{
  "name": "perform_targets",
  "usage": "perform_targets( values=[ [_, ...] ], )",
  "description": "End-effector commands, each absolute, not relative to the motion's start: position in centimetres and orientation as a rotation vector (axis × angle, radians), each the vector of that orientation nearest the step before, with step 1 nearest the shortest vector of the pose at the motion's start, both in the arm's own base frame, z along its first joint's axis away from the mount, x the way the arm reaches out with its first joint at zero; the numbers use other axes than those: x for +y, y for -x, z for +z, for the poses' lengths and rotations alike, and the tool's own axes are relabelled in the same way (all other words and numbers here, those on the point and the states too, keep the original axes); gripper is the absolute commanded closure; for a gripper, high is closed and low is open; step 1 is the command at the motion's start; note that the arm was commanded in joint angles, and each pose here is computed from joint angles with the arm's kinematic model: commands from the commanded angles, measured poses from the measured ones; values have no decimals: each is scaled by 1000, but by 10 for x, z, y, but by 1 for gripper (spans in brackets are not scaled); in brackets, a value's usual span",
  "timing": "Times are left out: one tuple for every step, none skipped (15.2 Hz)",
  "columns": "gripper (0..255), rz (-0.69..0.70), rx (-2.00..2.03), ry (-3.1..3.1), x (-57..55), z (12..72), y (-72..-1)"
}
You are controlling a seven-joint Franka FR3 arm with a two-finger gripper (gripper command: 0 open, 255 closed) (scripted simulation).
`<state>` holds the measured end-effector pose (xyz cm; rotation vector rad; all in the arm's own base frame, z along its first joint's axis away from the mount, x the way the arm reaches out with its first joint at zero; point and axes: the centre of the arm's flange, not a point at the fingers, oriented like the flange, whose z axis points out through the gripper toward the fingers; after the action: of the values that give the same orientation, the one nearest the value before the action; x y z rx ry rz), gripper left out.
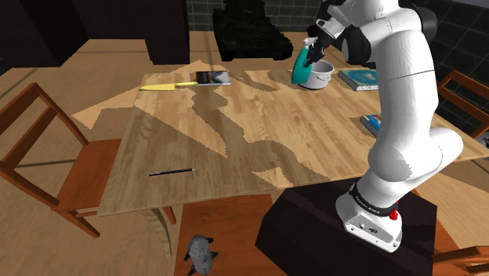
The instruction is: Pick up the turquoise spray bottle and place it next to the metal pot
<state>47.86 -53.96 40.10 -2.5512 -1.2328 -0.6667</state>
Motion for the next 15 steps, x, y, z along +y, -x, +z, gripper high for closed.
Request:
perform_targets(
  values=[
    [255, -667, -1233, 2552, -539, 391, -479],
    [255, -667, -1233, 2552, -539, 386, -479],
    [255, -667, -1233, 2552, -539, 381, -479],
    [255, -667, -1233, 2552, -539, 376, -479],
    [255, -667, -1233, 2552, -539, 370, -479],
    [255, -667, -1233, 2552, -539, 365, -479],
    [255, -667, -1233, 2552, -539, 360, -479],
    [255, -667, -1233, 2552, -539, 355, -479],
    [255, -667, -1233, 2552, -539, 349, -479],
    [255, -667, -1233, 2552, -539, 344, -479],
    [255, -667, -1233, 2552, -539, 339, -479],
    [255, -667, -1233, 2552, -539, 333, -479],
    [255, -667, -1233, 2552, -539, 328, -479],
    [255, -667, -1233, 2552, -539, 323, -479],
    [255, -667, -1233, 2552, -539, 318, -479]
  ],
)
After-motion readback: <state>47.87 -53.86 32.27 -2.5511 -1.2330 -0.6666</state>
